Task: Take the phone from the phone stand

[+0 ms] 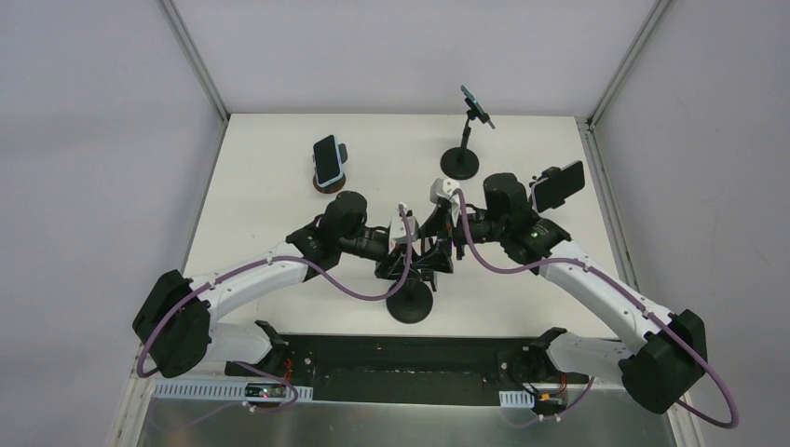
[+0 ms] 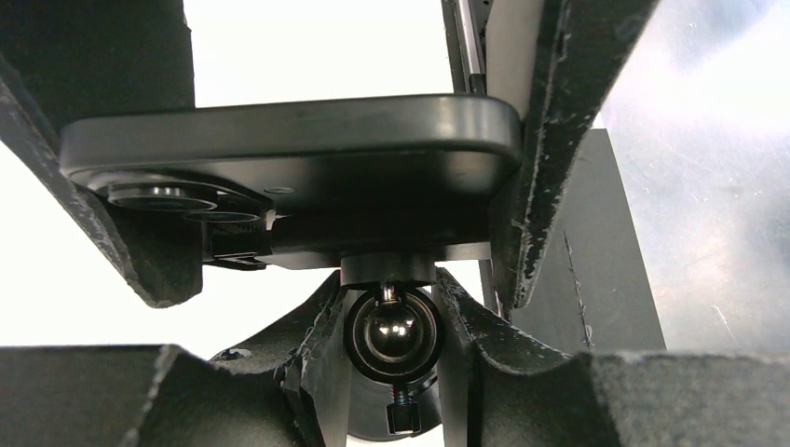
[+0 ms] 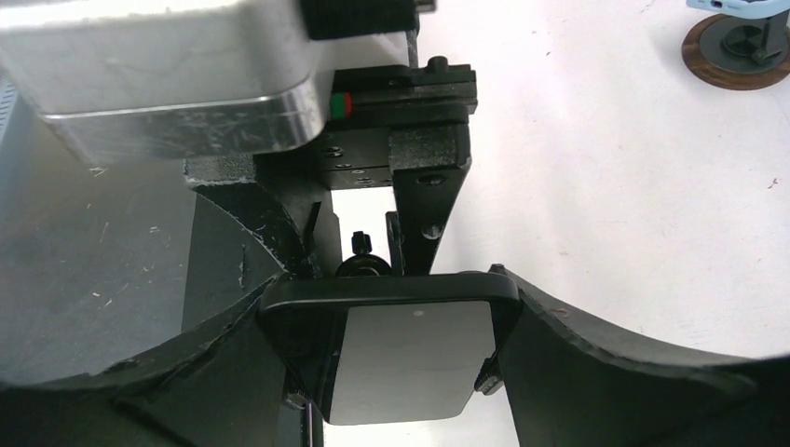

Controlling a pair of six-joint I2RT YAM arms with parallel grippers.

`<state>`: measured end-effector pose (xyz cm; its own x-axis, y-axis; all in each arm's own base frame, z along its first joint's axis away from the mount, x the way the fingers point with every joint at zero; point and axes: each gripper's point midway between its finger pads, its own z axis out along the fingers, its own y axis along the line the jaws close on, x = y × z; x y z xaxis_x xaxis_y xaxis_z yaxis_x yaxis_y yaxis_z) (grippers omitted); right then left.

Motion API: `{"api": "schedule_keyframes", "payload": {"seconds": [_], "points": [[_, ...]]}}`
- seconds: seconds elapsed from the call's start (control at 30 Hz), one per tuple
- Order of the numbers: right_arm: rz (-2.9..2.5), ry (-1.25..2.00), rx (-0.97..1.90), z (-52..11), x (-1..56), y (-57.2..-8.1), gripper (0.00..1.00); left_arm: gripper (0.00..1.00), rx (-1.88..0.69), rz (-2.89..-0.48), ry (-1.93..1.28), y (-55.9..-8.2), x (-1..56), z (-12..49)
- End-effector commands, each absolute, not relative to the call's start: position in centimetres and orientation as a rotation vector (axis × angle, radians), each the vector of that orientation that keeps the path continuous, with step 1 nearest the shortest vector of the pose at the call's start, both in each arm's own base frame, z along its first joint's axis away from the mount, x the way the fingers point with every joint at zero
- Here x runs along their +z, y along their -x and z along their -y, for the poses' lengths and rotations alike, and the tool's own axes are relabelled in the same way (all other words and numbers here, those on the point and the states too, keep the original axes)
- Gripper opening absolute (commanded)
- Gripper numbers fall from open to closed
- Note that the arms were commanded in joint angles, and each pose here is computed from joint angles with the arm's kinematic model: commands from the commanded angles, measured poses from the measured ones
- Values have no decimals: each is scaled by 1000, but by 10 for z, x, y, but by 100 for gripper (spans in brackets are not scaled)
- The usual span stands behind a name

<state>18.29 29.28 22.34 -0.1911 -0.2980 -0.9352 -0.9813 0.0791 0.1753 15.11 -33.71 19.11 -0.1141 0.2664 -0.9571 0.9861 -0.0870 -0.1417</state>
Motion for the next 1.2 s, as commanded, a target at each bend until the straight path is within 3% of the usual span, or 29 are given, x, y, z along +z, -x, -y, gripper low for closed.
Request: {"api": "schedule_keyframes", "payload": {"seconds": [0.0, 0.47, 1.17], "points": [[-1789, 1289, 658, -248, 153, -260, 0, 0, -1626, -1004, -1692, -49, 238, 341], [-1773, 1246, 739, -237, 174, -229, 0, 0, -1726, -924, -1767, -18, 244, 336], [-1607, 1396, 1033, -252, 219, -110, 0, 0, -1778, -927, -1791, -13, 241, 336]]}}
